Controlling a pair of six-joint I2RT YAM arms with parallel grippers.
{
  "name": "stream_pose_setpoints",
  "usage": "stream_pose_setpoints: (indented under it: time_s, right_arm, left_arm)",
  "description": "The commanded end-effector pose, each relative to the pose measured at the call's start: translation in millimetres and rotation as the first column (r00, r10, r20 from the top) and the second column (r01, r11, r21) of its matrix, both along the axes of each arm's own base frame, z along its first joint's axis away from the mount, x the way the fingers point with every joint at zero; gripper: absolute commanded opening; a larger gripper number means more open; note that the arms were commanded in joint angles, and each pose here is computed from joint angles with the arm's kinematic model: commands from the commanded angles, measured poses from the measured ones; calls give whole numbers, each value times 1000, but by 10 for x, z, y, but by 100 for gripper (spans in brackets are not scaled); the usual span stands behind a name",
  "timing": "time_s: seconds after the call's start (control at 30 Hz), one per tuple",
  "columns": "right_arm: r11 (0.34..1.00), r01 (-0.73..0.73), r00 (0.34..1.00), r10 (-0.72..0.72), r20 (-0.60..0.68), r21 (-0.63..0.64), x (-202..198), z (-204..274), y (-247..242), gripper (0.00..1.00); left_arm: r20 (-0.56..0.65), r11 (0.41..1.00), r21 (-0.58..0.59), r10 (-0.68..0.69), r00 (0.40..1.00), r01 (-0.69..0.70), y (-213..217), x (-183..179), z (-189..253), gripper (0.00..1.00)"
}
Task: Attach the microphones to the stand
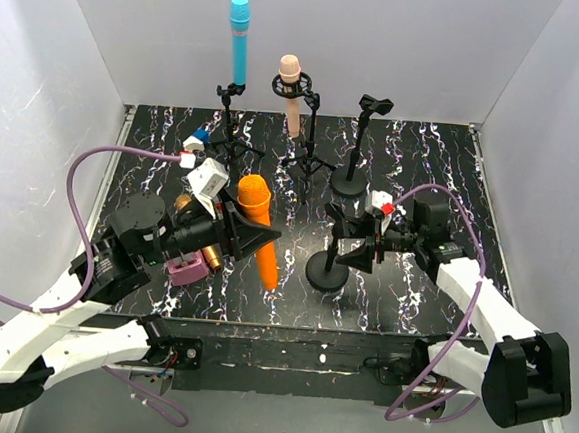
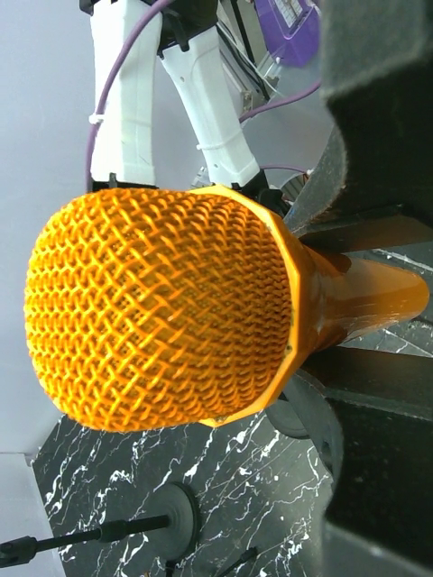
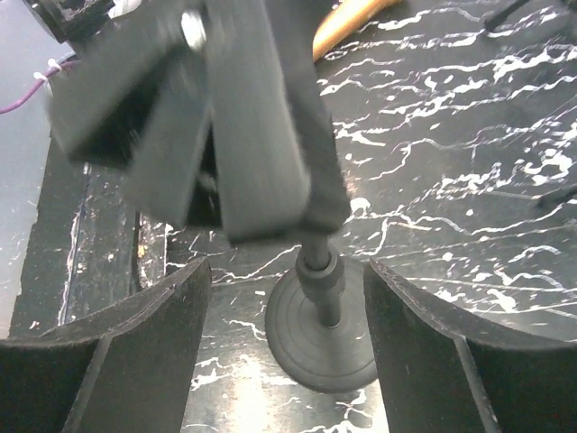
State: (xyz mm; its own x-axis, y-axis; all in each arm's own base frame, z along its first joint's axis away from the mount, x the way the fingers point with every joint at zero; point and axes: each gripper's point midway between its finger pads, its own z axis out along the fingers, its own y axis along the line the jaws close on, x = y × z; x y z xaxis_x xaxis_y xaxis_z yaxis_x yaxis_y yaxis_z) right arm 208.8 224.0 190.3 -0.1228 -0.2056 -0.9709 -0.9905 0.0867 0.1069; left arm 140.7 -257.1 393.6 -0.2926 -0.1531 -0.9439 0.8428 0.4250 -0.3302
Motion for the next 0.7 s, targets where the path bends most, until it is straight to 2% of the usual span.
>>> stream_pose_setpoints:
  time_s: [0.0, 0.23, 0.37, 0.43, 0.57, 0.67]
  right_arm:
    - [994, -43, 997, 37, 62, 99, 20, 116, 69, 75]
    - [974, -52, 992, 25, 127, 219, 98, 195, 160, 72]
    - [972, -84, 989, 55, 136, 221, 121, 234, 217, 65]
    - [970, -113, 985, 81, 152, 216, 109, 240, 243, 58]
    - [965, -174, 977, 145, 153, 196, 91, 257, 307, 31]
    - [956, -224, 967, 194, 164, 189, 61, 245, 350, 16]
  left_arm:
    - [21, 999, -50, -7, 1000, 8, 33, -50, 148, 0]
    - [5, 999, -48, -5, 1000, 5, -12, -14, 129, 0]
    - [-1, 999, -45, -6, 1000, 6, -47, 9, 111, 0]
    - [-3, 999, -40, -6, 1000, 6, -60, 20, 101, 0]
    - [-3, 999, -40, -5, 1000, 4, -62, 24, 110, 0]
    - [-3, 999, -41, 3, 1000, -3, -52, 33, 104, 0]
